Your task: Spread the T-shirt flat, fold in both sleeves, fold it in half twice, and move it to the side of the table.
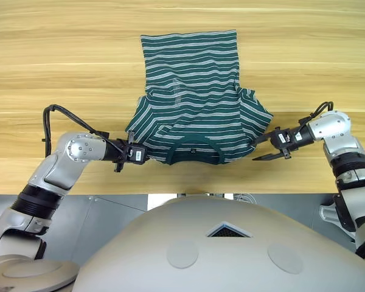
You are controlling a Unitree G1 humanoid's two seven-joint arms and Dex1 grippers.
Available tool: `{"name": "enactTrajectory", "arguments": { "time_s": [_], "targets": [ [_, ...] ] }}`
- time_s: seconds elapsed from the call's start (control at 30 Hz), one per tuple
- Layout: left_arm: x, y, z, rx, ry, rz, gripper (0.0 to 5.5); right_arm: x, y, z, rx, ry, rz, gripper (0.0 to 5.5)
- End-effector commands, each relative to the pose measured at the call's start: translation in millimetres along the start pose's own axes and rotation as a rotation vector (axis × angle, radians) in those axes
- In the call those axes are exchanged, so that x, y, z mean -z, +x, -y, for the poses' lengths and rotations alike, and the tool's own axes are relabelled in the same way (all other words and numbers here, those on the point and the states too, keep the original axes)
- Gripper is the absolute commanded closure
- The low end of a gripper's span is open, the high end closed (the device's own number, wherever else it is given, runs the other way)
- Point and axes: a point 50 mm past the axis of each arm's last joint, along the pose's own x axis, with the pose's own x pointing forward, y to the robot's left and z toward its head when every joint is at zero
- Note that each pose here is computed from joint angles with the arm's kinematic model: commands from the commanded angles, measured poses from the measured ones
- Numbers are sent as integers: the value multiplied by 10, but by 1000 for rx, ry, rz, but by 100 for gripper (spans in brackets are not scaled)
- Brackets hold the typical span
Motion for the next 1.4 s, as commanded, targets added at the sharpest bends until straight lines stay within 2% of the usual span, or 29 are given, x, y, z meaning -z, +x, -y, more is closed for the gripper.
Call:
{"name": "enactTrajectory", "arguments": {
  "time_s": [0.03,0.13,0.23,0.3,0.37,0.47,0.53,0.63,0.73,0.9,1.17,1.4],
  "targets": [
    [-93,-158,-67,-78,-64,76,368,-277,-144,375,164,-40,160,322],
    [-69,-352,-68,-123,-143,152,318,-425,-176,660,342,-18,284,322],
    [39,-581,-280,-391,-312,286,315,-447,-56,839,467,36,277,322],
    [195,-671,-359,-642,-544,393,315,-409,96,870,485,66,222,322],
    [397,-680,-276,-853,-814,463,315,-360,252,845,466,85,174,322],
    [629,-562,2,-1149,-1211,575,315,-258,436,805,461,153,121,322],
    [667,-300,331,-1182,-1454,595,315,-177,562,731,417,206,92,322],
    [576,-126,593,-1122,-1637,630,315,-80,649,616,341,266,69,322],
    [450,-53,698,-1013,-1722,645,315,28,673,529,308,314,16,322],
    [405,56,828,-923,-1814,521,315,108,622,469,310,352,-1,322],
    [588,284,717,-881,-1798,368,315,104,694,412,290,329,17,322],
    [665,349,598,-861,-1753,362,315,90,703,398,297,304,36,322]
  ]
}}
